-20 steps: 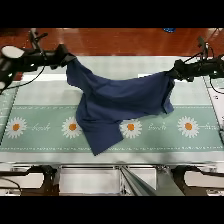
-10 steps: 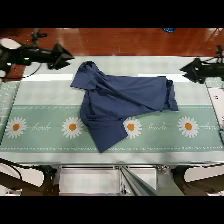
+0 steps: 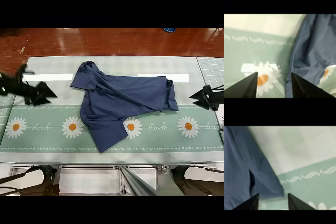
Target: Fold the shirts.
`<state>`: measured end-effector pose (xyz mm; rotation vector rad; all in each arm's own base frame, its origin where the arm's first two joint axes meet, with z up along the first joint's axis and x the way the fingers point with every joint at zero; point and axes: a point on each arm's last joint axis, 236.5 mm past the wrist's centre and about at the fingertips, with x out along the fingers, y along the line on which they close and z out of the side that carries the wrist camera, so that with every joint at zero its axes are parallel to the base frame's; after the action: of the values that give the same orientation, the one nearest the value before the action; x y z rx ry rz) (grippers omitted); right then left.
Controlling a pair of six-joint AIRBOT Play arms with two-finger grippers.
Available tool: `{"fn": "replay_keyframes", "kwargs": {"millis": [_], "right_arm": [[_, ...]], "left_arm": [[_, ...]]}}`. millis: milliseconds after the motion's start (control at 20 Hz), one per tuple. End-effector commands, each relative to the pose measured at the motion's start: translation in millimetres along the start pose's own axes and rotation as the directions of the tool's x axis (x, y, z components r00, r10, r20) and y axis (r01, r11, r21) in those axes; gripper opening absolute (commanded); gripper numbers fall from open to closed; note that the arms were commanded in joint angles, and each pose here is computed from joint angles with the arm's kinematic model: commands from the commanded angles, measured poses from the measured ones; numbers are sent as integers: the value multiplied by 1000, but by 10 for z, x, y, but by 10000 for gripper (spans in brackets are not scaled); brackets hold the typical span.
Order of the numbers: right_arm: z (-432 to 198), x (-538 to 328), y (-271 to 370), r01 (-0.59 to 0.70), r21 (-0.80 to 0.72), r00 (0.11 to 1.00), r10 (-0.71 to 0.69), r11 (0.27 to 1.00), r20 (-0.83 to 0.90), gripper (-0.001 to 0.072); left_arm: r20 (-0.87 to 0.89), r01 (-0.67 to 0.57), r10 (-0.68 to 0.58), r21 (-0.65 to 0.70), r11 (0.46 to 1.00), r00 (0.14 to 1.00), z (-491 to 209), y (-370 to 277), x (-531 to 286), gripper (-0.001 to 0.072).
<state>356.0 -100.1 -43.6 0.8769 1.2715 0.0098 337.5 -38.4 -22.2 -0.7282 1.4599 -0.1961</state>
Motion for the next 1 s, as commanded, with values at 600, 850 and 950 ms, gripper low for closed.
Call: {"fn": "replay_keyframes", "kwargs": {"millis": [600,850,950], "right_arm": [[-169,60,-346,112,-19,993,-112,994,-21,413],[-255,326,-342,64,14,993,-62,998,-99,414],[-312,503,-287,47,-3,989,-47,999,-141,413]], "left_arm": [[-185,244,-256,-88,966,949,-764,-578,1294,506],[-137,290,-293,-39,956,946,-479,-800,1207,18],[-124,298,-298,-22,954,946,-412,-854,1171,18]]}}
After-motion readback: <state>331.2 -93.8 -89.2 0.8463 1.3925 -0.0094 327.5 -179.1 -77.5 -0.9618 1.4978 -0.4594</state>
